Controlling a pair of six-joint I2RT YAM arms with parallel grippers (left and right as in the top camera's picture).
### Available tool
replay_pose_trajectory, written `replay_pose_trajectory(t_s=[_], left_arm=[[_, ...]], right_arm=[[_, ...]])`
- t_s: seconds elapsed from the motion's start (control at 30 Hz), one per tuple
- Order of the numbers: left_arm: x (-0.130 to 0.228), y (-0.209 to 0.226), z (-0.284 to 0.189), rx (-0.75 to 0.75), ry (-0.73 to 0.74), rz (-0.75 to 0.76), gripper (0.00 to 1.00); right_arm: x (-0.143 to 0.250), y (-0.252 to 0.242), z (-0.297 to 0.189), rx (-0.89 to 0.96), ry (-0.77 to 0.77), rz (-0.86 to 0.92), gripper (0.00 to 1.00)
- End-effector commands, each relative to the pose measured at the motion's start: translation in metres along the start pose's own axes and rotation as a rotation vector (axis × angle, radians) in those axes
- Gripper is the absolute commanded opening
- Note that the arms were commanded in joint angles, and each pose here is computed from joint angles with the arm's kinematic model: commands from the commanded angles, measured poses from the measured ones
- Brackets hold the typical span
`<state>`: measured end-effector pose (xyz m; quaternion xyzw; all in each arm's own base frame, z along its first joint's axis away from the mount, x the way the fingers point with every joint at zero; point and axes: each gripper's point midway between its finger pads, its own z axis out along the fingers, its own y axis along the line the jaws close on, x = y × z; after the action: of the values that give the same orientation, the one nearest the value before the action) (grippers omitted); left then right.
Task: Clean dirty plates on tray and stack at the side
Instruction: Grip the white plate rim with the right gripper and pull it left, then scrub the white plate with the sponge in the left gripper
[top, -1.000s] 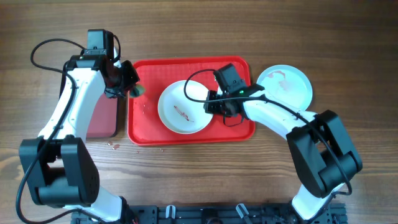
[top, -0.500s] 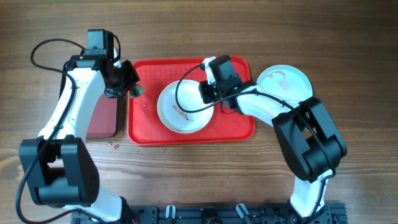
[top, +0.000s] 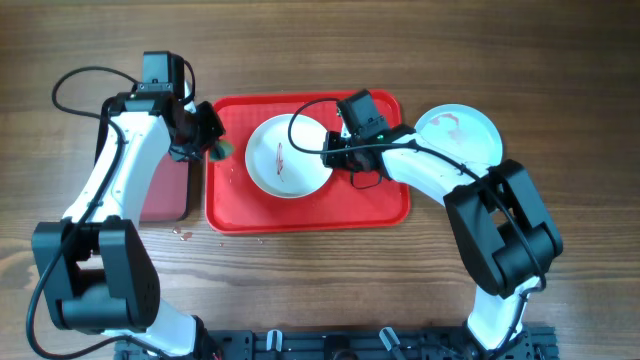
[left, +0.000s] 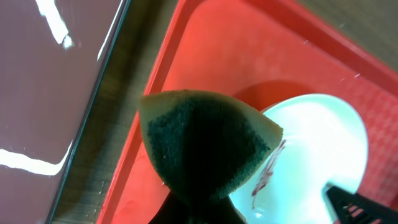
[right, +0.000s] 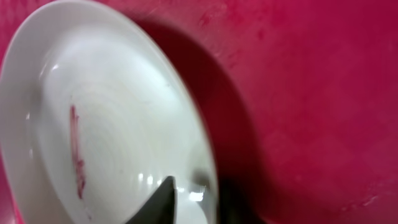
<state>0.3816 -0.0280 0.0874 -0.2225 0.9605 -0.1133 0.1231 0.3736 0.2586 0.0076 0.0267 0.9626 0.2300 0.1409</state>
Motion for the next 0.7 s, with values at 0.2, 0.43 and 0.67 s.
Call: replay_pose_trajectory(t_s=[0.2, 0.43, 0.67], left_arm=[[0.030, -0.050, 0.031, 0.084, -0.017, 0.272, 0.04], [0.063, -0.057, 0.088, 0.002, 0.079, 0.356, 0.04], [0.102, -0.079, 0.111, -0.012, 0.132, 0.523, 0.04]], right_arm=[[0.013, -0.023, 0.011, 0.048, 0.055, -0.032, 0.04], [0.014, -0.024, 0.011, 0.050, 0.058, -0.020, 0.04], [0.013, -0.023, 0.011, 0.043, 0.056, -0.020, 0.04]])
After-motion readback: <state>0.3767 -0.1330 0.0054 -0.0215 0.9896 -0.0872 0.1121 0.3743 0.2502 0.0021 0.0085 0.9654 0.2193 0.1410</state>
